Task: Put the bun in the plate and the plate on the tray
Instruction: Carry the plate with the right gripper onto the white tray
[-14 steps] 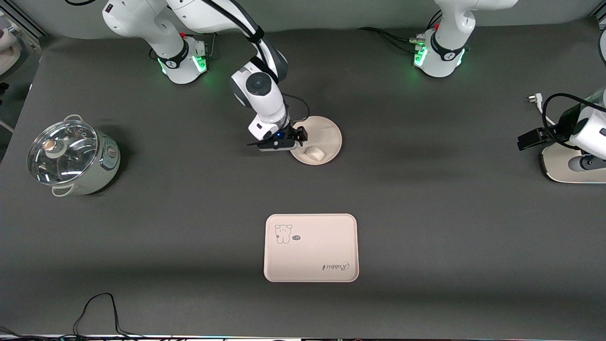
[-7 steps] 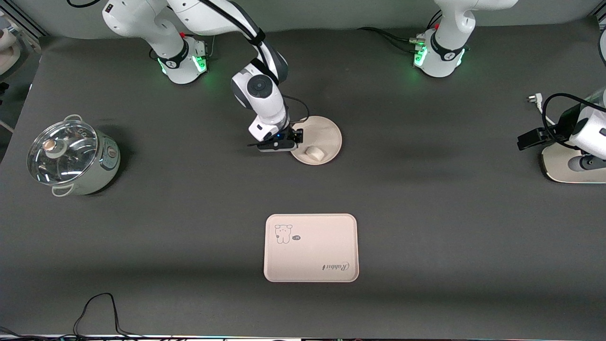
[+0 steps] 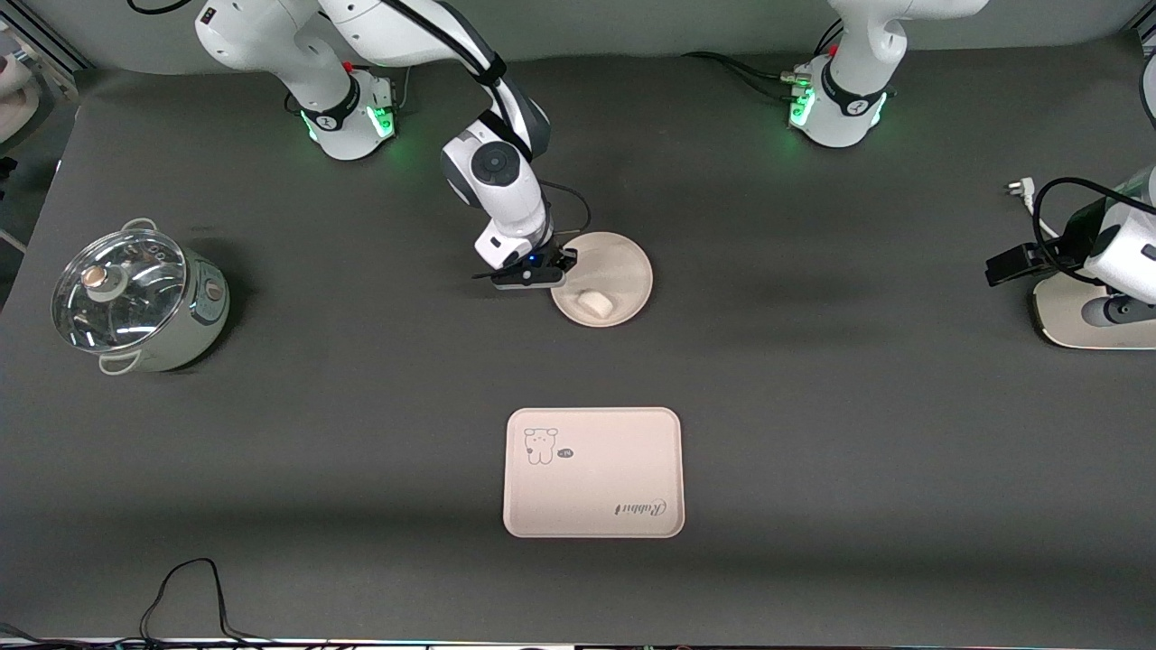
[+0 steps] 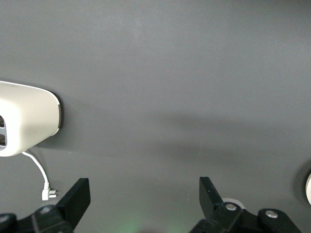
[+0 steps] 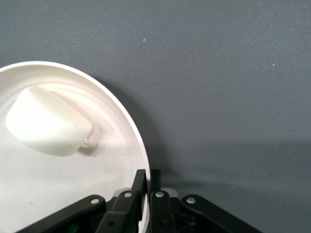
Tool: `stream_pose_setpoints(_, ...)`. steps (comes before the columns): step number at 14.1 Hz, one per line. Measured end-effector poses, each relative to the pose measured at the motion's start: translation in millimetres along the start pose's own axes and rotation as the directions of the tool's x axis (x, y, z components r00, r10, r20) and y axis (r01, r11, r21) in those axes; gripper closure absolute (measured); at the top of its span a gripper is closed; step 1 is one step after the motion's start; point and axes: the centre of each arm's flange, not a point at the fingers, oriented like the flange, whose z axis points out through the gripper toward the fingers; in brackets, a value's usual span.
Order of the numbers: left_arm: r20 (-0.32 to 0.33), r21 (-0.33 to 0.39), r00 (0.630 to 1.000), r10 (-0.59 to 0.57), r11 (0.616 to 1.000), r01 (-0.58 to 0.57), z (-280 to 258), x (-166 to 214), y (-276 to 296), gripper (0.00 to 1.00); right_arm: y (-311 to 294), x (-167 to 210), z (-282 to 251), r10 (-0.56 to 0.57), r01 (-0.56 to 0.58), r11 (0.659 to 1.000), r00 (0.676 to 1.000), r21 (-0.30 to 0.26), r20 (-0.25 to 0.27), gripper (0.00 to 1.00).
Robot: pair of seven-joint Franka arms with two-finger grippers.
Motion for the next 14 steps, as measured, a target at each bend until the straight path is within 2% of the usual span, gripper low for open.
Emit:
stream_pose_setpoints(4, 0.0, 0.0, 1.0, 0.0, 1.0, 0.0, 0, 0, 0, 0.0, -2, 5, -12, 0.006, -0.006, 1.0, 1.0, 0.017, -0.009, 0.96)
stream_pose_setpoints(8, 0.001, 0.0, 1.0, 0.0, 1.0, 0.0, 0, 0, 0, 0.0, -3, 23, -56, 0.018, -0.017, 0.999, 1.0, 0.047, -0.013, 0.96)
stream_pose_setpoints(11, 0.002, 0.0, 1.0, 0.001, 1.0, -0.001, 0, 0, 0, 0.0, -3, 37, -112, 0.029, -0.028, 0.995, 0.999, 0.092, -0.016, 0.96)
stream_pose_setpoints(14, 0.008, 0.001, 1.0, 0.001, 1.0, -0.001, 1, -1, 0, 0.0, -1, 42, -161, 0.034, -0.035, 0.985, 0.999, 0.172, 0.005, 0.96)
